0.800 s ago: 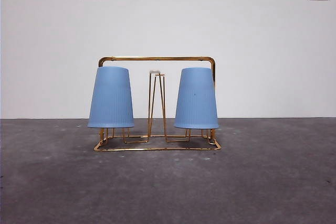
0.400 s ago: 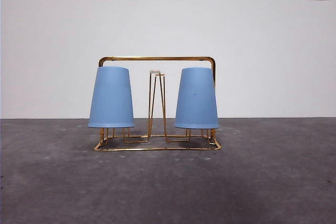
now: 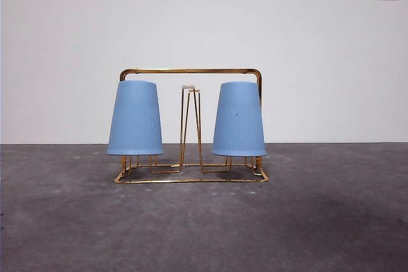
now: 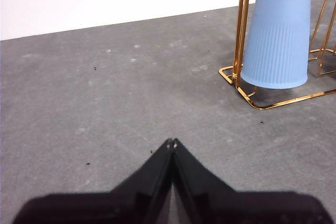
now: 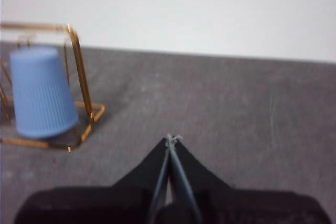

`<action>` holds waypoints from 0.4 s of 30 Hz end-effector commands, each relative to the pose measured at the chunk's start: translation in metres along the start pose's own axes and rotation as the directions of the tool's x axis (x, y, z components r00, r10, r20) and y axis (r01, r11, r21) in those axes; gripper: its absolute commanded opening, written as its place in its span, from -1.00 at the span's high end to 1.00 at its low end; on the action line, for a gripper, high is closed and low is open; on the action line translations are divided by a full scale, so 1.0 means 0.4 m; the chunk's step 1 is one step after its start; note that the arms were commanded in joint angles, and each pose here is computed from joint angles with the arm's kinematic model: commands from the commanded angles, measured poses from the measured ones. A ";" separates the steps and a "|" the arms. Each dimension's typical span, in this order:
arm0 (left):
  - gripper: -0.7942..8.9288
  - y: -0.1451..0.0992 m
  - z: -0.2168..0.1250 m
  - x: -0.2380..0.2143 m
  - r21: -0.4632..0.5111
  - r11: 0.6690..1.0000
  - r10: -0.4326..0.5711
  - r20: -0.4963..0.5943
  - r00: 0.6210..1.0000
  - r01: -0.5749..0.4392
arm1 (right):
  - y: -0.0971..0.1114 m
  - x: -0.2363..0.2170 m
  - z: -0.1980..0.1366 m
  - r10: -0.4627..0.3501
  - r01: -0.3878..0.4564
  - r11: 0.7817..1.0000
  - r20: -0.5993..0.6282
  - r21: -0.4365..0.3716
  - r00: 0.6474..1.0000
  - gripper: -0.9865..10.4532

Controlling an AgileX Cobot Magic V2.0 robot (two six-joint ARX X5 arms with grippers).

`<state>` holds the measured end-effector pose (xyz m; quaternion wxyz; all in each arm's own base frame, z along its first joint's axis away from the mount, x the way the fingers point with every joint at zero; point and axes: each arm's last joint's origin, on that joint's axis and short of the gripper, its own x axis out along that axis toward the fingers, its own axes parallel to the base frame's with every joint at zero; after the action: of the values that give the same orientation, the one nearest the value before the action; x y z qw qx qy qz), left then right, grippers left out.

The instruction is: Pick up cup 1,put cup 1 in the cup rack,pick up cup 2,put cup 2 in the cup rack

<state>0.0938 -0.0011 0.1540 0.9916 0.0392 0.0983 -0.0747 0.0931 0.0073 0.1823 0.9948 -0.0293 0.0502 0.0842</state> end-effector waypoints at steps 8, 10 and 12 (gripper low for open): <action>0.84 0.001 -0.007 0.003 -0.010 1.000 0.005 -0.001 1.000 -0.005 | 0.003 0.014 -0.077 0.000 0.004 0.998 -0.061 0.067 0.998 0.83; 0.84 0.001 -0.007 0.003 -0.010 1.000 0.005 -0.002 1.000 -0.005 | 0.003 0.014 -0.077 0.001 0.005 0.996 -0.061 0.094 0.998 0.83; 0.84 0.001 -0.007 0.003 -0.010 1.000 0.005 -0.002 1.000 -0.005 | 0.003 0.014 -0.077 0.000 0.006 0.995 -0.061 0.096 0.998 0.83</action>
<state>0.0938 -0.0011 0.1540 0.9916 0.0394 0.0983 -0.0747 0.0950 0.0072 0.1538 0.9933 0.0049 0.0834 0.0804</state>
